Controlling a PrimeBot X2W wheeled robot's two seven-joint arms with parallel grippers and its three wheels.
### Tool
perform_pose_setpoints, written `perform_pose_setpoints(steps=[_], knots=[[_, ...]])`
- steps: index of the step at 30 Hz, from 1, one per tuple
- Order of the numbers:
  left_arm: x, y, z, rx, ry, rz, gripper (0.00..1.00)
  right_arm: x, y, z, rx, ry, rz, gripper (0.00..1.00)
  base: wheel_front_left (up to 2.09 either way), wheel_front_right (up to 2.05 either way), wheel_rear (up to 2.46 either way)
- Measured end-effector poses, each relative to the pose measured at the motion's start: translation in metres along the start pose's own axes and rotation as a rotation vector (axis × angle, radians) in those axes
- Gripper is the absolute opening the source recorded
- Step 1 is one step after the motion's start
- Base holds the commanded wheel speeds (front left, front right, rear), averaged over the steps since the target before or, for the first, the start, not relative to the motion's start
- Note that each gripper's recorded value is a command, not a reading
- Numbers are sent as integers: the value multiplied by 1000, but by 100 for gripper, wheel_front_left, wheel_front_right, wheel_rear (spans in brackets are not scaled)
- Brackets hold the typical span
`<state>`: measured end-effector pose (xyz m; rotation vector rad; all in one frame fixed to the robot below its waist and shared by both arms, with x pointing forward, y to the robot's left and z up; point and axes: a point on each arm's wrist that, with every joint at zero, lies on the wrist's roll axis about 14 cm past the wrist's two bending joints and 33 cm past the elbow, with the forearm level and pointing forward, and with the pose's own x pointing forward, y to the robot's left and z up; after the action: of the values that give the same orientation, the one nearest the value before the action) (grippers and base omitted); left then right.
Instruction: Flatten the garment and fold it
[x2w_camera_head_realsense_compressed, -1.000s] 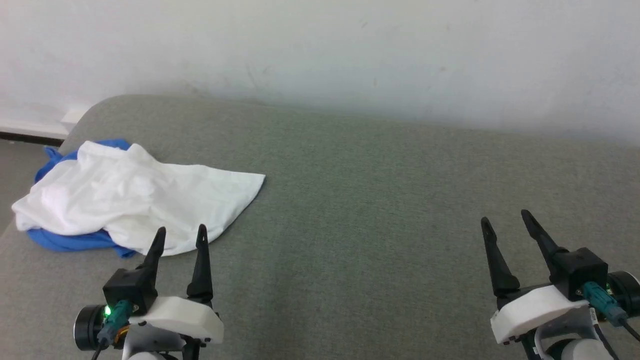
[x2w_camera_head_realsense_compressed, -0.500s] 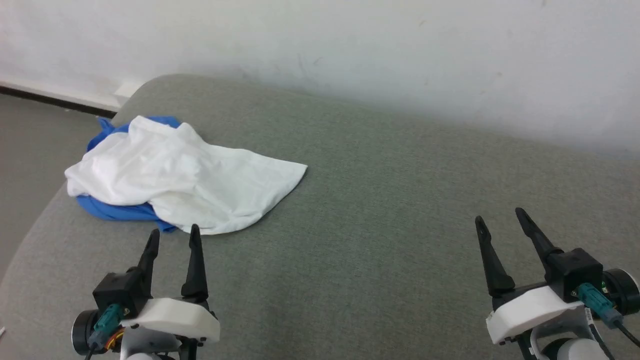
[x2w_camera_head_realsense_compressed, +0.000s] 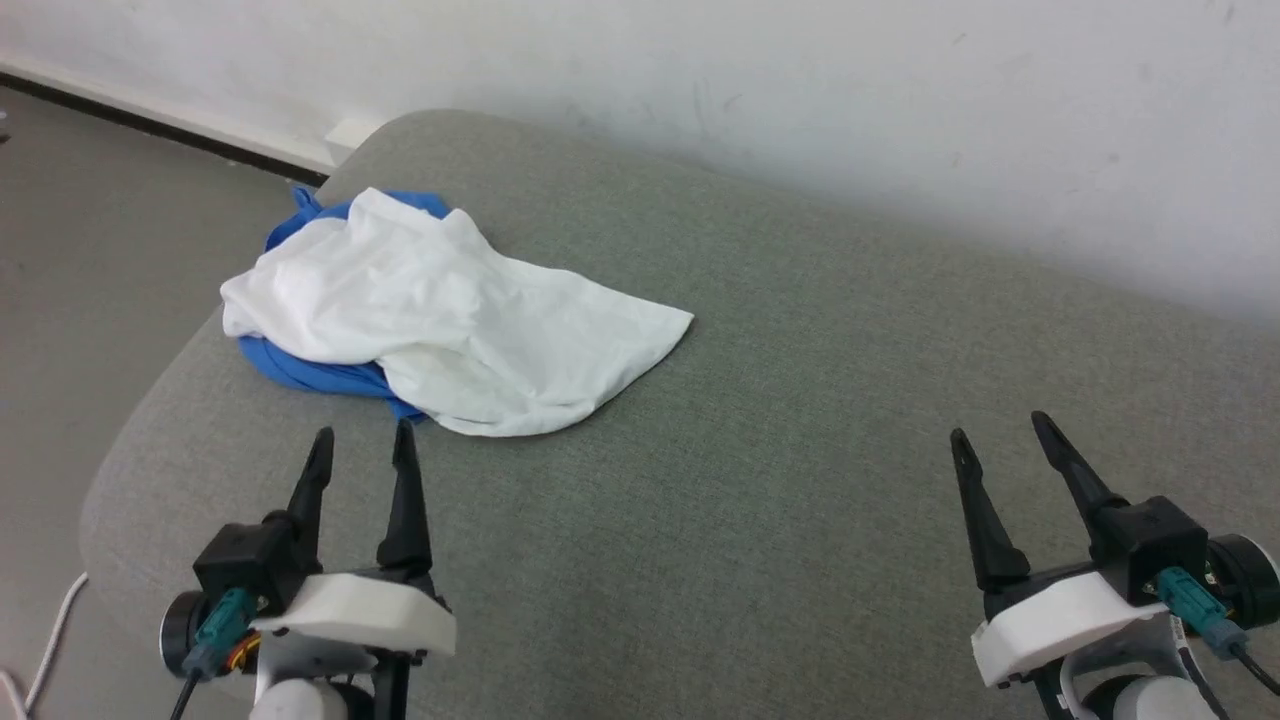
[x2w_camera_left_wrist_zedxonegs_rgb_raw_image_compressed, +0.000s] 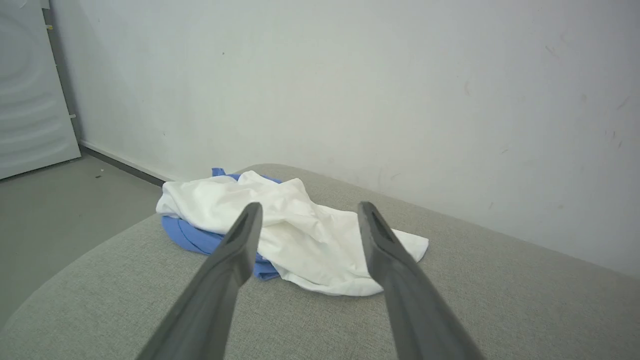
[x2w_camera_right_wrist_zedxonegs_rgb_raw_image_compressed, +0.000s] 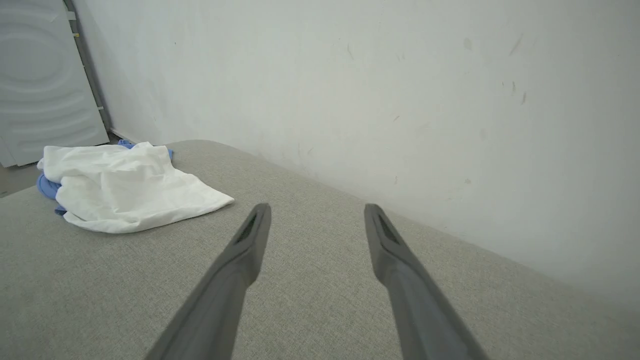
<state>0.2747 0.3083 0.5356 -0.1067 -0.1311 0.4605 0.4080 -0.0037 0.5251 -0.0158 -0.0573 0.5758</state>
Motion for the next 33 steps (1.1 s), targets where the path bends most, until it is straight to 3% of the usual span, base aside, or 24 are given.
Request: perform_pose_setpoints(steps=[9, 14, 20, 26, 28, 33], knots=[[34, -8, 27, -4, -93, -23, 100, 10, 3, -10, 16, 16, 19, 100, 0, 0, 0], [65, -6, 37, -29, -127, -21, 100, 13, -5, -17, 15, 32, 0, 100, 0, 0, 0], [111, 8, 35, 16, -104, -10, 100, 13, -25, -25, 20, 43, -50, 100, 0, 0, 0], [161, 24, 7, 47, 75, 17, 100, 14, -45, -42, 37, 73, -100, 100, 0, 0, 0], [172, 29, -12, -15, 172, 37, 100, 14, -51, -48, 43, 82, -114, 100, 0, 0, 0], [182, 45, -69, -49, 447, 93, 100, 13, -62, -65, 58, 108, -144, 100, 0, 0, 0]])
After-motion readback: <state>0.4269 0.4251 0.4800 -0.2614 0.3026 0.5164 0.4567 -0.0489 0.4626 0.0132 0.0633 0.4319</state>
